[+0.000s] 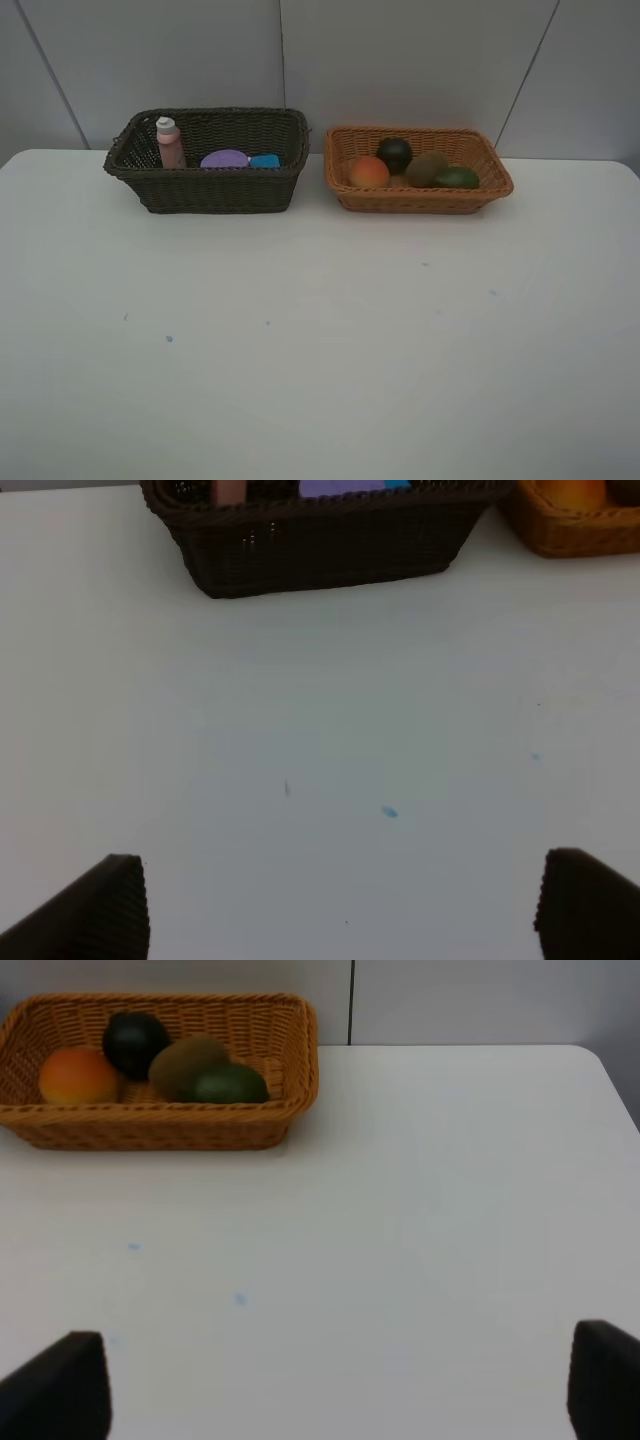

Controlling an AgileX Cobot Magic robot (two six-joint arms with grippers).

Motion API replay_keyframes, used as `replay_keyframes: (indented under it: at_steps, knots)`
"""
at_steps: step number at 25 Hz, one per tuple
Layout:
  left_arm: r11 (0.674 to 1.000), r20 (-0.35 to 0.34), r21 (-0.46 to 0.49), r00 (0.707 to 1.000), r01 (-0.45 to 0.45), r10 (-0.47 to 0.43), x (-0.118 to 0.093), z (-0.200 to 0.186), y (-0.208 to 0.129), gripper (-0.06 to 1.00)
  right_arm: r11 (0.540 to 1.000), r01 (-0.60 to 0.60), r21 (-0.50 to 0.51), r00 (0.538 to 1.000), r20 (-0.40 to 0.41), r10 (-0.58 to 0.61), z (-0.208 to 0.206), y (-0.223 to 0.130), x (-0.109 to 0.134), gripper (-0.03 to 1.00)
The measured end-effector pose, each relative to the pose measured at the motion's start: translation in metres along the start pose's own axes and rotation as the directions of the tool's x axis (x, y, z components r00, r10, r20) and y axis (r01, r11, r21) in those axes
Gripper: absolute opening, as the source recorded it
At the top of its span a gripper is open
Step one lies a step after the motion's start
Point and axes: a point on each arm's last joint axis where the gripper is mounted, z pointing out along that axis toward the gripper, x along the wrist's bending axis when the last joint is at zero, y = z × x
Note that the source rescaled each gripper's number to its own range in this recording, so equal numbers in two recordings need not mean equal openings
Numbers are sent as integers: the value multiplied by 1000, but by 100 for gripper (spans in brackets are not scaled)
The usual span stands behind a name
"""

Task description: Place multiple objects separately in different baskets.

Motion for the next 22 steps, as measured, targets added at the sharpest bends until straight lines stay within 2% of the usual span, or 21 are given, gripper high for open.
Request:
replay_keyframes:
  at_steps: [22]
  knots:
    - [1000,0,0,1000,0,0,0,0,0,100,1000,0,0,1000,0,0,0,0,0,100]
